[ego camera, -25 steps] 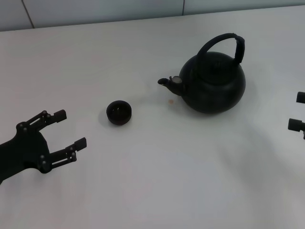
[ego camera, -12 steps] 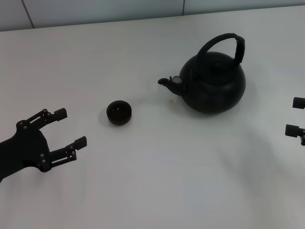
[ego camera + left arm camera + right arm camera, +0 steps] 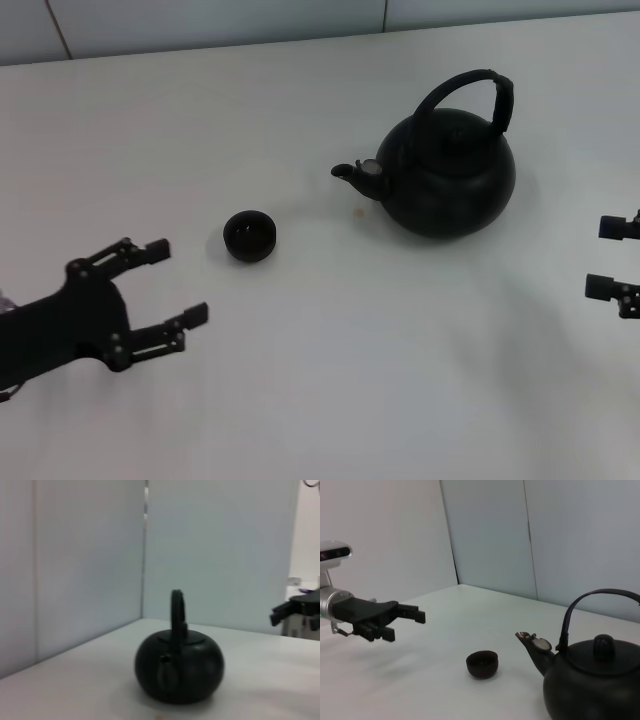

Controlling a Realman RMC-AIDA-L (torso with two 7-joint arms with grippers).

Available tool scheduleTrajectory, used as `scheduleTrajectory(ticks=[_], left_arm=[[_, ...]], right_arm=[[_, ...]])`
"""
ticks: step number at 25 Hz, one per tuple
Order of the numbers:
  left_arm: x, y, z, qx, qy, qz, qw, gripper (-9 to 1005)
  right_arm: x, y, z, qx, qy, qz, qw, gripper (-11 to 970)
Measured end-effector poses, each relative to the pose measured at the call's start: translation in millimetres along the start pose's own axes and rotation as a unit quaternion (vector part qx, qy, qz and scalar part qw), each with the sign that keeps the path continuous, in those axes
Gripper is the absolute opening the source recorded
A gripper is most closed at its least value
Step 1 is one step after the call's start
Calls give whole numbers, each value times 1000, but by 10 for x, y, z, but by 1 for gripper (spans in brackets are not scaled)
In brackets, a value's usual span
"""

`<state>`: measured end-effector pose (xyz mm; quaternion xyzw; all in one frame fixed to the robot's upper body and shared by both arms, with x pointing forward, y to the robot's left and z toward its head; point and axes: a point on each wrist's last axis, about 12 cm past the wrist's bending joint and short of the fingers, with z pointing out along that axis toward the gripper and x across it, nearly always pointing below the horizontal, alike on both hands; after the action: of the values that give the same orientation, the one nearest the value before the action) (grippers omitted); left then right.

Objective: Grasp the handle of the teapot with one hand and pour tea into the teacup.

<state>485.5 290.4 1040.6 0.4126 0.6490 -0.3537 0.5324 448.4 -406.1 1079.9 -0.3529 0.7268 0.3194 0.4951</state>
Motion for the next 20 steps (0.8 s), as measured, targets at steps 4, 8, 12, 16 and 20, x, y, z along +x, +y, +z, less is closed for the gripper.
scheduleTrajectory(ticks=[4,8,12,16,20], left_arm=[[-17,-1,67,14,4,5,1000,859],[-24,4,87,16,4,6,1000,859],[-26,2,96,19,5,7,1000,859],[-31,3,110,24,7,7,1000,859],[-35,6,111,25,7,7,1000,859]], right_arm=[[-1,11,22,-4,-3,0,1000,813],[8,27,44,-6,-5,-2,1000,813],[12,33,50,-6,-5,-4,1000,814],[6,28,55,-7,-6,-5,1000,814],[2,25,59,-7,-6,-5,1000,814]])
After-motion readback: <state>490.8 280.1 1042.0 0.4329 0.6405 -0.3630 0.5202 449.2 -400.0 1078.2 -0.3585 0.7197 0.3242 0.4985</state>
